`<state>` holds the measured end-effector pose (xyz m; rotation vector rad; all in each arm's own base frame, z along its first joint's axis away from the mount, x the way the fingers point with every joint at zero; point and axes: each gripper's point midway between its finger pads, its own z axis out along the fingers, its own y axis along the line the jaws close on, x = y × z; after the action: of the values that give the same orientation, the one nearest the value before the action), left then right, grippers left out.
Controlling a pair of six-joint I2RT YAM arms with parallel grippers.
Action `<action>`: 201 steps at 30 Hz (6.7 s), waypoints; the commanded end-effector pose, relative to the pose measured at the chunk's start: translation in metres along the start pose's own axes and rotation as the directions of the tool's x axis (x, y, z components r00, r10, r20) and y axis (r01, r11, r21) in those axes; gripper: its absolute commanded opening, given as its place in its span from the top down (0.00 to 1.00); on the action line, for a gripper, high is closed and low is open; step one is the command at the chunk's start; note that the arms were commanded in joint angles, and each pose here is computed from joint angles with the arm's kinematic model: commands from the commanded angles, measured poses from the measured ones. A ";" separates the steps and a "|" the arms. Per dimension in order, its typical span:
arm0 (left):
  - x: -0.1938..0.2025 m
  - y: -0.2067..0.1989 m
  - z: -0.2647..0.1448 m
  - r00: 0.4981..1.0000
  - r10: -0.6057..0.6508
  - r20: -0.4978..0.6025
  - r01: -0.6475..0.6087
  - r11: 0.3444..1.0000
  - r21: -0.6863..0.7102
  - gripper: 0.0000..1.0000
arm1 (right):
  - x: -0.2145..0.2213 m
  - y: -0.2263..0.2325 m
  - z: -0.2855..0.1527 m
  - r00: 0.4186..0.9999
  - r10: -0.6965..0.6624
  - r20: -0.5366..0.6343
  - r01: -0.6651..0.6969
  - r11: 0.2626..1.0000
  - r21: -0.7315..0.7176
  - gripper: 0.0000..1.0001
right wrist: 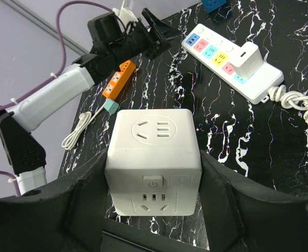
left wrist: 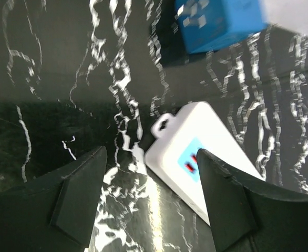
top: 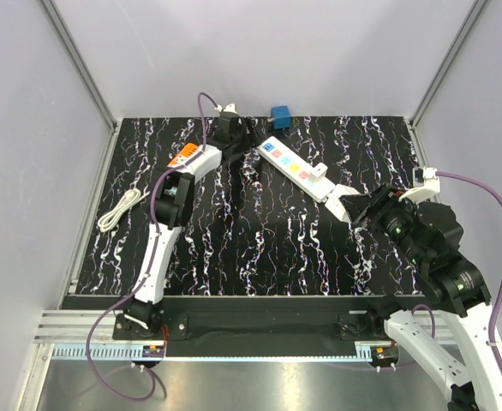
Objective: Insert the plug
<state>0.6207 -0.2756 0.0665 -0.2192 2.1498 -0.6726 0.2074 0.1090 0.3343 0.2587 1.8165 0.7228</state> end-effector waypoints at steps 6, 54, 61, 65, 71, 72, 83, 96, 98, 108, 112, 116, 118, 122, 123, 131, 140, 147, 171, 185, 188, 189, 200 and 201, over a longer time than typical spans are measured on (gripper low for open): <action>-0.028 -0.038 0.020 0.991 -0.113 0.074 0.095 0.972 0.213 0.29 | -0.018 0.016 0.003 0.997 0.016 0.072 -0.011 0.998 -0.061 1.00; 0.060 -0.113 -0.256 0.959 0.271 -0.077 -0.262 0.958 0.112 0.11 | 0.033 -0.054 0.059 0.930 -0.050 -0.365 0.193 0.910 0.367 1.00; 0.038 -0.122 -0.325 0.903 0.425 -0.063 -0.411 0.897 0.163 0.01 | 0.008 -0.048 0.119 0.876 -0.027 -0.481 0.284 0.836 0.470 1.00; 0.031 -0.123 -0.362 0.873 0.489 -0.004 -0.477 0.854 0.206 0.01 | 0.005 -0.041 0.151 0.837 0.002 -0.548 0.279 0.859 0.429 1.00; 0.045 -0.103 -0.384 0.853 0.520 0.040 -0.516 0.831 0.208 0.01 | 0.024 -0.068 0.201 0.768 0.102 -0.632 0.276 0.838 0.471 1.00; 0.045 -0.104 -0.387 0.852 0.521 0.052 -0.518 0.826 0.221 0.01 | 0.036 -0.079 0.212 0.740 0.125 -0.661 0.292 0.826 0.483 1.00; 0.036 -0.114 -0.412 0.837 0.532 0.128 -0.547 0.805 0.229 0.01 | 0.072 -0.131 0.233 0.681 0.196 -0.705 0.346 0.763 0.546 1.00; 0.044 -0.115 -0.404 0.840 0.534 0.098 -0.540 0.805 0.246 0.01 | 0.085 -0.152 0.245 0.716 0.245 -0.654 0.266 0.770 0.580 1.00; 0.043 -0.115 -0.405 0.840 0.533 0.099 -0.540 0.804 0.248 0.01 | 0.084 -0.152 0.247 0.719 0.246 -0.650 0.258 0.774 0.578 1.00; 0.041 -0.114 -0.405 0.838 0.536 0.107 -0.545 0.805 0.237 0.01 | 0.084 -0.159 0.255 0.727 0.243 -0.642 0.257 0.771 0.583 1.00; 0.040 -0.113 -0.406 0.837 0.536 0.112 -0.546 0.805 0.230 0.01 | 0.086 -0.164 0.253 0.726 0.246 -0.642 0.269 0.758 0.595 1.00; 0.041 -0.113 -0.406 0.838 0.535 0.108 -0.545 0.806 0.232 0.01 | 0.091 -0.168 0.250 0.721 0.263 -0.642 0.270 0.746 0.608 1.00; 0.041 -0.114 -0.406 0.839 0.532 0.110 -0.542 0.806 0.236 0.01 | 0.094 -0.168 0.250 0.715 0.271 -0.645 0.267 0.746 0.610 1.00; 0.042 -0.113 -0.405 0.839 0.534 0.104 -0.542 0.807 0.234 0.01 | 0.098 -0.170 0.247 0.708 0.286 -0.645 0.266 0.738 0.620 1.00; 0.042 -0.113 -0.405 0.839 0.534 0.104 -0.542 0.808 0.232 0.01 | 0.098 -0.171 0.248 0.713 0.283 -0.642 0.266 0.738 0.620 1.00; 0.041 -0.113 -0.405 0.839 0.534 0.106 -0.544 0.807 0.231 0.01 | 0.100 -0.179 0.250 0.734 0.279 -0.619 0.267 0.720 0.641 1.00; 0.043 -0.113 -0.403 0.842 0.531 0.098 -0.538 0.809 0.238 0.01 | 0.122 -0.198 0.241 0.734 0.295 -0.612 0.280 0.690 0.668 1.00; 0.042 -0.114 -0.405 0.840 0.532 0.104 -0.541 0.806 0.241 0.01 | 0.119 -0.197 0.242 0.752 0.265 -0.604 0.297 0.681 0.669 1.00; 0.030 -0.104 -0.409 0.828 0.543 0.138 -0.560 0.811 0.170 0.01 | 0.183 -0.216 0.236 0.735 0.235 -0.636 0.394 0.615 0.683 1.00; 0.013 -0.086 -0.411 0.842 0.513 0.166 -0.526 0.849 0.046 0.01 | 0.077 -0.128 0.265 0.847 0.128 -0.516 0.254 0.754 0.606 0.22; 0.013 -0.084 -0.411 0.842 0.513 0.165 -0.526 0.850 0.038 0.01 | 0.054 -0.114 0.263 0.863 0.098 -0.495 0.250 0.769 0.589 0.00; 0.014 -0.084 -0.411 0.840 0.518 0.164 -0.530 0.847 0.038 0.01 | 0.048 -0.110 0.261 0.868 0.090 -0.489 0.250 0.772 0.585 0.00; 0.006 -0.086 -0.413 0.840 0.509 0.188 -0.522 0.852 0.029 0.01 | -0.010 -0.058 0.196 0.908 0.025 -0.418 0.202 0.847 0.491 0.00; 0.005 -0.088 -0.411 0.856 0.483 0.185 -0.497 0.867 0.038 0.01 | -0.008 -0.052 0.189 0.906 0.032 -0.421 0.185 0.866 0.465 0.00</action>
<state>0.2824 -0.1947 0.2872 0.3840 1.9685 -0.4021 0.4253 0.1285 0.2255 0.4355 2.4673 0.1220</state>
